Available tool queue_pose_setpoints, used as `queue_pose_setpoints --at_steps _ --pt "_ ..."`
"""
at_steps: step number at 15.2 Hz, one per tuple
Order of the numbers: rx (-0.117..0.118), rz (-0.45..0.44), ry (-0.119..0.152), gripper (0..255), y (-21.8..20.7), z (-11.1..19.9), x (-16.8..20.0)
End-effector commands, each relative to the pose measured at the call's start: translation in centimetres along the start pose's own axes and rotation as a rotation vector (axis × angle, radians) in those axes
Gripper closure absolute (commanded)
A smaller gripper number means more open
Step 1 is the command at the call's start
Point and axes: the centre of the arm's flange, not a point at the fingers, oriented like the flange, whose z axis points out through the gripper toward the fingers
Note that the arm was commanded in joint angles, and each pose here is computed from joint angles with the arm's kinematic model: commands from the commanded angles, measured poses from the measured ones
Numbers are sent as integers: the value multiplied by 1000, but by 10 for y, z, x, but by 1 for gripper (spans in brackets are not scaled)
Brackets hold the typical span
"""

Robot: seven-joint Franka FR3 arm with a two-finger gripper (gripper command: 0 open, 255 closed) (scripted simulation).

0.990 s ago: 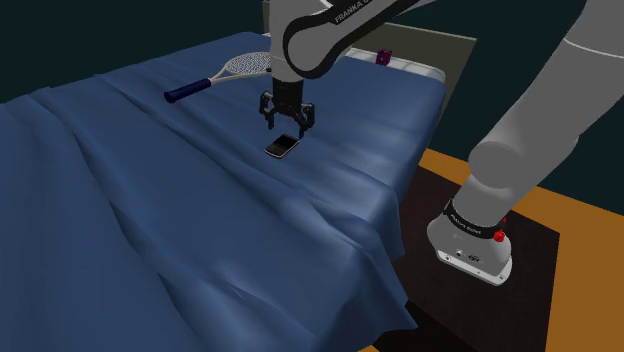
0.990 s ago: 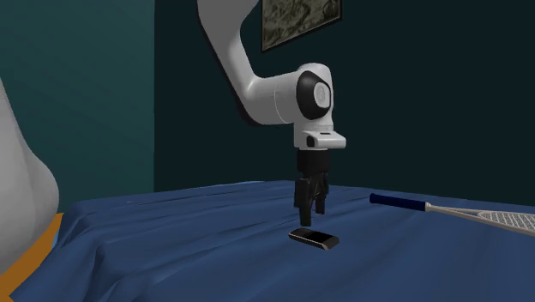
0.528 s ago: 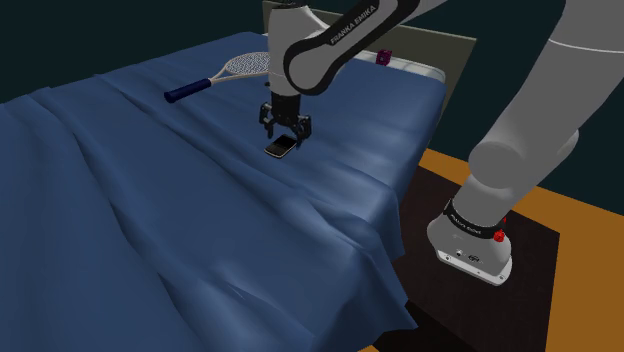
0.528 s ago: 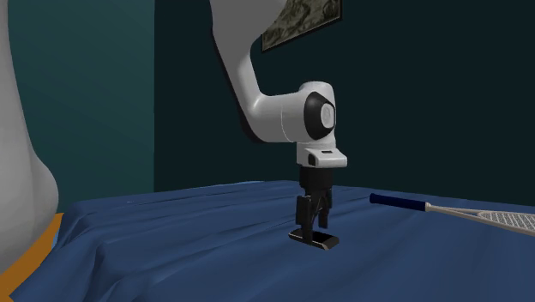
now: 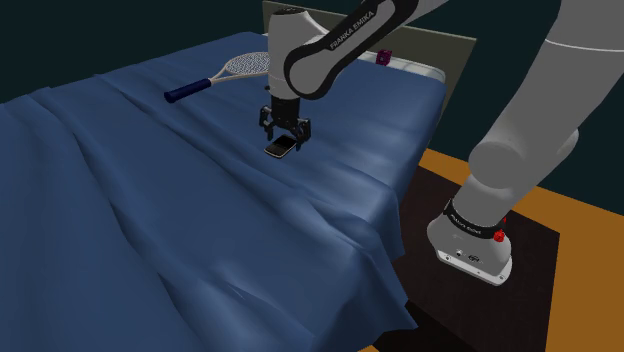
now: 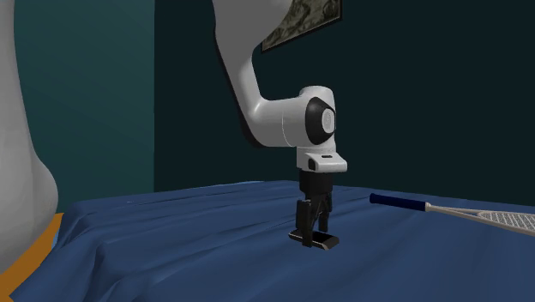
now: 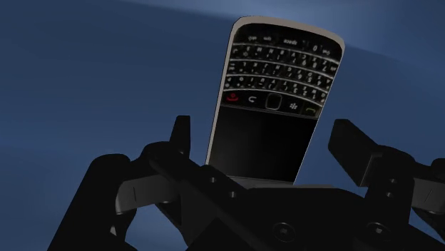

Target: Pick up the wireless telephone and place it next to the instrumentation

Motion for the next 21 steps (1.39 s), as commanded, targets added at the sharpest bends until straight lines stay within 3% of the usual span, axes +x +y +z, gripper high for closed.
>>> queue_pose_setpoints --at_steps 1,10,21 --pt "0 0 0 255 0 0 0" --pt "0 0 0 255 0 0 0" --pt "0 0 0 255 -3 -58 -2"
